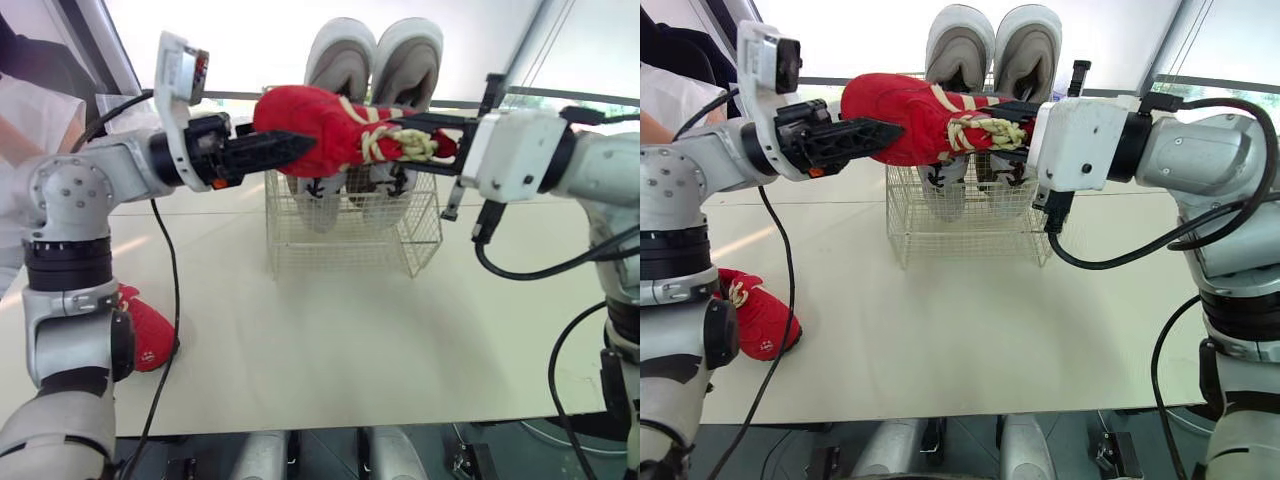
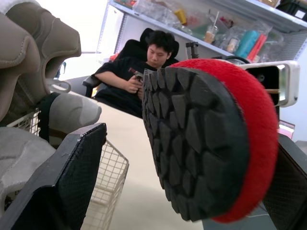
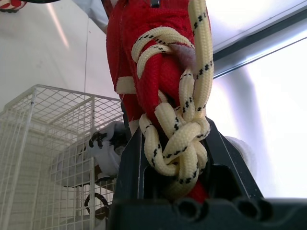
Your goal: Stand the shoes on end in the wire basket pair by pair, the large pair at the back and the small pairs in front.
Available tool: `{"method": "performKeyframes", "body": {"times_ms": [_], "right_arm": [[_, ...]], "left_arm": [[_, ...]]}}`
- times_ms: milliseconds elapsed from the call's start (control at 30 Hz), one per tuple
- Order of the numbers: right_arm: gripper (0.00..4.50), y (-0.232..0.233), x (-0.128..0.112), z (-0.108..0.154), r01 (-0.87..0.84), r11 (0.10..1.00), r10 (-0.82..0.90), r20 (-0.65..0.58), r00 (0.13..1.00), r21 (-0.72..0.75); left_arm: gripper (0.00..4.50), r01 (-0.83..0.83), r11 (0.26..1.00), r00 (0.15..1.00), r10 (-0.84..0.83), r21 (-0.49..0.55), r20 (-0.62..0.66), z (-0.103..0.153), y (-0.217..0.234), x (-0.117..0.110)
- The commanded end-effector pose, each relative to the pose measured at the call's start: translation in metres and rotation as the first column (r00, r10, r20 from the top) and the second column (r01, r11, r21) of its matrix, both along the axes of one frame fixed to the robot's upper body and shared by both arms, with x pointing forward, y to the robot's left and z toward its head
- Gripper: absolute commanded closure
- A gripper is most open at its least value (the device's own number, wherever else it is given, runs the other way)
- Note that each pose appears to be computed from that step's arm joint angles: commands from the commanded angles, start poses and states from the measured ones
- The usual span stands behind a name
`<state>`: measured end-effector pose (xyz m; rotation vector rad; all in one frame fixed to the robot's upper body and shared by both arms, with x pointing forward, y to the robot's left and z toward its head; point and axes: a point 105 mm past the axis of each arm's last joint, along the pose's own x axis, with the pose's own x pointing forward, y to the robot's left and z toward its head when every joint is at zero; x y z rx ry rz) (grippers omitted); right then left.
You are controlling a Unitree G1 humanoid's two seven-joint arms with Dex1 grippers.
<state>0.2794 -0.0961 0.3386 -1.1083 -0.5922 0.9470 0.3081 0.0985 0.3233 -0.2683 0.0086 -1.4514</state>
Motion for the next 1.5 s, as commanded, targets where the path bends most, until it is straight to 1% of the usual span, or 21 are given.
{"method": "performKeyframes", "body": {"times_ms": [33, 133, 167, 200, 233, 300, 333, 400, 433, 500, 567, 633, 700, 767, 800, 933, 1033, 1100, 1267, 1433, 1500], "right_arm": [[4.17, 0.008, -0.014, 0.016, -0.053, 0.999, 0.054, 0.079, 0.995, -0.006], [4.17, 0.006, -0.012, 0.014, -0.044, 0.999, 0.045, 0.045, 0.998, -0.01], [3.68, 0.005, -0.012, 0.013, -0.04, 0.999, 0.04, 0.024, 0.999, -0.006], [3.16, 0.002, -0.011, 0.012, -0.033, 0.999, 0.033, -0.023, 0.999, 0.012], [2.67, -0.002, -0.01, 0.011, -0.023, 0.999, 0.026, -0.07, 0.997, 0.037], [1.6, -0.009, -0.011, 0.009, -0.012, 0.996, 0.028, -0.179, 0.983, 0.087], [1.19, -0.013, -0.012, 0.01, -0.004, 0.993, 0.032, -0.23, 0.973, 0.122], [0.18, -0.025, -0.016, 0.011, 0.014, 0.975, 0.064, -0.341, 0.938, 0.222], [0.0, -0.033, -0.017, 0.012, 0.033, 0.958, 0.089, -0.404, 0.91, 0.283], [0.0, -0.044, -0.023, 0.011, 0.05, 0.926, 0.153, -0.494, 0.856, 0.375], [0.0, -0.06, -0.019, 0.007, 0.128, 0.866, 0.194, -0.562, 0.804, 0.482], [0.0, -0.072, -0.013, -0.003, 0.211, 0.782, 0.264, -0.619, 0.74, 0.586], [0.0, -0.073, -0.005, -0.022, 0.28, 0.683, 0.372, -0.652, 0.661, 0.674], [0.0, -0.065, 0.001, -0.032, 0.316, 0.601, 0.46, -0.641, 0.614, 0.734], [0.0, -0.06, 0.003, -0.032, 0.321, 0.567, 0.499, -0.626, 0.599, 0.759], [0.0, -0.024, 0.004, -0.023, 0.279, 0.467, 0.636, -0.538, 0.552, 0.839], [0.0, -0.004, 0.002, -0.007, 0.225, 0.415, 0.702, -0.467, 0.537, 0.882], [0.0, 0.001, 0.0, -0.001, 0.208, 0.401, 0.72, -0.447, 0.531, 0.892], [0.0, 0.005, -0.001, 0.004, 0.194, 0.382, 0.741, -0.425, 0.519, 0.904], [0.0, 0.012, 0.0, 0.012, 0.164, 0.363, 0.779, -0.395, 0.487, 0.917], [0.53, 0.013, 0.001, 0.015, 0.159, 0.351, 0.788, -0.383, 0.482, 0.923]], "left_arm": [[1.79, -0.004, 1.0, 1.0, 0.004, 0.014, 0.025, 0.0, -0.002, -0.001], [3.29, -0.007, 1.0, 1.0, 0.007, 0.005, 0.024, 0.001, -0.002, -0.001], [3.74, -0.007, 1.0, 1.0, 0.007, -0.002, 0.021, 0.002, -0.002, -0.001], [4.13, -0.009, 1.0, 1.0, 0.009, -0.012, 0.016, 0.002, -0.001, -0.001], [4.26, -0.012, 1.0, 1.0, 0.012, -0.021, 0.01, 0.003, -0.001, -0.001], [4.25, -0.021, 0.999, 1.0, 0.021, -0.04, 0.003, 0.003, 0.001, -0.001], [4.25, -0.022, 0.998, 1.0, 0.022, -0.053, -0.001, 0.004, 0.001, -0.001], [4.26, -0.02, 0.995, 1.0, 0.018, -0.093, -0.025, 0.005, 0.004, -0.003], [4.26, -0.02, 0.992, 0.999, 0.015, -0.123, -0.041, 0.007, 0.005, -0.004], [4.26, -0.009, 0.983, 0.998, -0.003, -0.182, -0.063, 0.013, 0.009, -0.007], [4.26, -0.001, 0.971, 0.997, -0.018, -0.24, -0.075, 0.018, 0.012, -0.01], [4.26, 0.004, 0.96, 0.996, -0.028, -0.279, -0.085, 0.022, 0.013, -0.012], [4.26, 0.018, 0.952, 0.996, -0.045, -0.307, -0.081, 0.023, 0.013, -0.016], [4.26, 0.016, 0.946, 0.996, -0.044, -0.324, -0.082, 0.023, 0.01, -0.017], [4.26, 0.012, 0.944, 0.996, -0.042, -0.33, -0.085, 0.023, 0.009, -0.017], [4.26, -0.001, 0.935, 0.995, -0.035, -0.353, -0.096, 0.022, 0.004, -0.015], [4.26, -0.018, 0.932, 0.994, -0.021, -0.362, -0.104, 0.02, 0.001, -0.012], [4.26, -0.028, 0.93, 0.994, -0.013, -0.366, -0.109, 0.018, 0.0, -0.011], [4.26, -0.039, 0.926, 0.993, -0.004, -0.375, -0.115, 0.014, -0.002, -0.01], [4.26, -0.066, 0.919, 0.991, 0.014, -0.389, -0.136, 0.008, -0.006, -0.006], [4.26, -0.067, 0.918, 0.991, 0.014, -0.39, -0.136, 0.006, -0.007, -0.006]]}}
